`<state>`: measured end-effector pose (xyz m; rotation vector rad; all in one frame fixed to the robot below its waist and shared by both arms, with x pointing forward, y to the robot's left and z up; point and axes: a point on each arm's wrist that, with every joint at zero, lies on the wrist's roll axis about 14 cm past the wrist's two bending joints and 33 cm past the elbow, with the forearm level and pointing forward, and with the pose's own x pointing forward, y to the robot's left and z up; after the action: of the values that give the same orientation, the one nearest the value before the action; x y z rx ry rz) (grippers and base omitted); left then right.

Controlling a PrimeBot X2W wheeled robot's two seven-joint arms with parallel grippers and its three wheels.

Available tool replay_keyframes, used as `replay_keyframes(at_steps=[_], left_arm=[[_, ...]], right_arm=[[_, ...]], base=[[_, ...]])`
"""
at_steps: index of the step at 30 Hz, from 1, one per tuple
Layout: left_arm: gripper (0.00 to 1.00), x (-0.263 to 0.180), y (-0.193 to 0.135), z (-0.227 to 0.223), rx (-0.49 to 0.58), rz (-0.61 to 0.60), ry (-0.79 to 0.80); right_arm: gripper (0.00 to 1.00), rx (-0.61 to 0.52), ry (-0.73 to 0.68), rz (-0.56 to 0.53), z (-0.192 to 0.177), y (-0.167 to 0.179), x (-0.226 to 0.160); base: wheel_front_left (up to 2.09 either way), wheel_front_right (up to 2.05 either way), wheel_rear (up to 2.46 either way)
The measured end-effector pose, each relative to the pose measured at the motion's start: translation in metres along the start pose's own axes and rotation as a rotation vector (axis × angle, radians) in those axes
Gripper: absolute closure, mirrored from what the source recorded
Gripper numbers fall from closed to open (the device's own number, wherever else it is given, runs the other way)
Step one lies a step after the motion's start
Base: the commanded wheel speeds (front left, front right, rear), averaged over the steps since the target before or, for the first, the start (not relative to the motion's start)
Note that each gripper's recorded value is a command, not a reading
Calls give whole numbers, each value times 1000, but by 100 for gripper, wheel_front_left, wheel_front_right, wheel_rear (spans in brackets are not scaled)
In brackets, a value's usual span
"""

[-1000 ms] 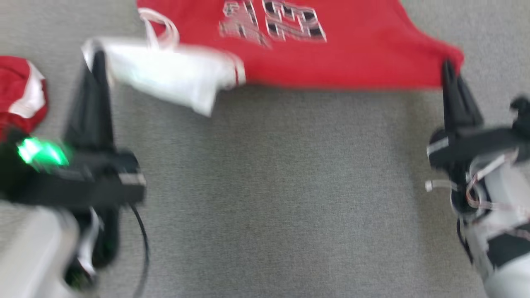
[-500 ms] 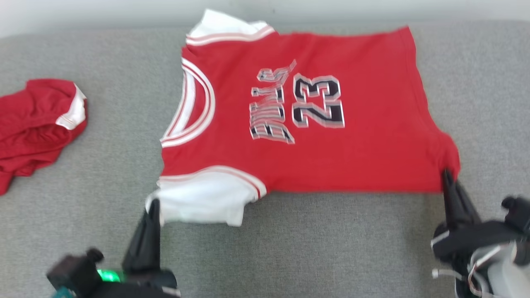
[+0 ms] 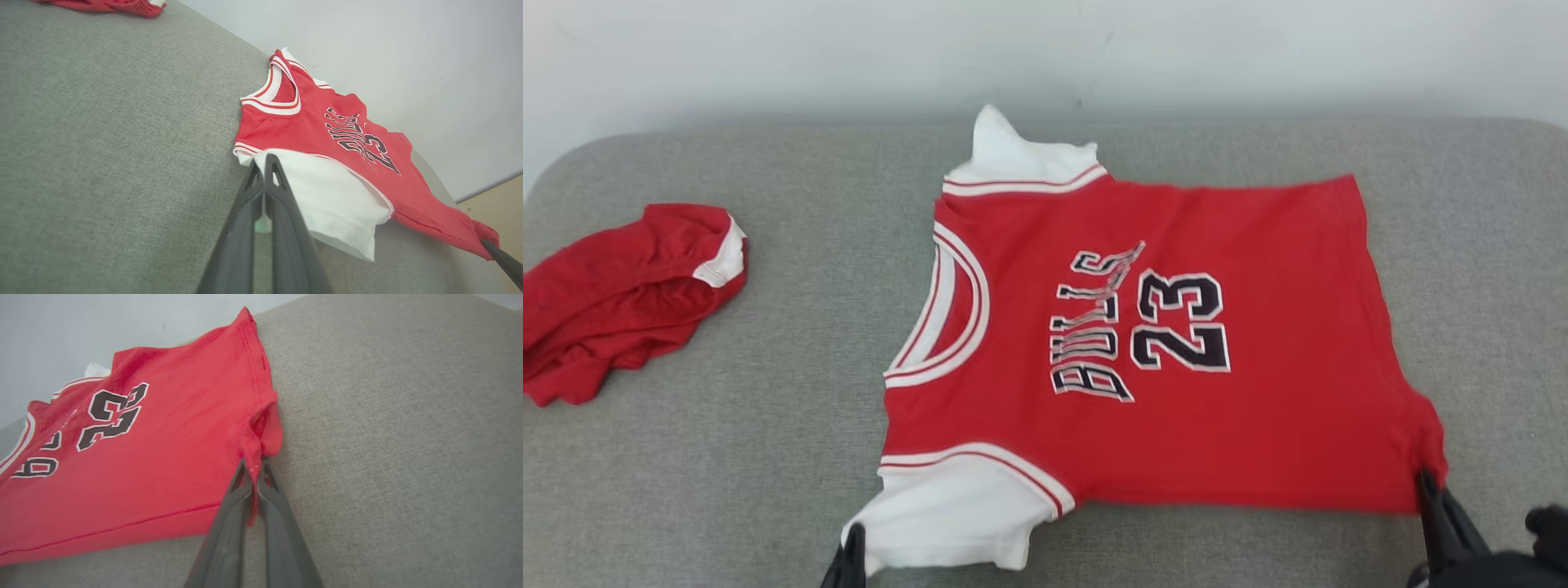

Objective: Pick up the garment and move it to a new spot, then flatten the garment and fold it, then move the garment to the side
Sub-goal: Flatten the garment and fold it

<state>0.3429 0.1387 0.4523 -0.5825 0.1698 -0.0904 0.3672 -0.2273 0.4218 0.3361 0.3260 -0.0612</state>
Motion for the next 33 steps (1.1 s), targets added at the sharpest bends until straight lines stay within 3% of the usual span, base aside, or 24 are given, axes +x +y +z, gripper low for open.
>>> replay_keyframes(at_steps=[7, 15, 25, 33], left_arm=[[100, -15, 1, -14, 7, -7, 41], [100, 2, -22, -13, 43, -107, 48], [100, 58, -58, 17, 172, -286, 28], [100, 118, -67, 30, 238, -337, 42]], right_arm=[[100, -2, 97, -49, -26, -12, -26], [100, 15, 86, -51, -20, -8, -26], [100, 58, 76, -6, -1, 7, 3], [100, 90, 84, 19, 14, 16, 41]], base=[[0, 0, 0], [0, 0, 0], [0, 0, 0], [0, 0, 0]])
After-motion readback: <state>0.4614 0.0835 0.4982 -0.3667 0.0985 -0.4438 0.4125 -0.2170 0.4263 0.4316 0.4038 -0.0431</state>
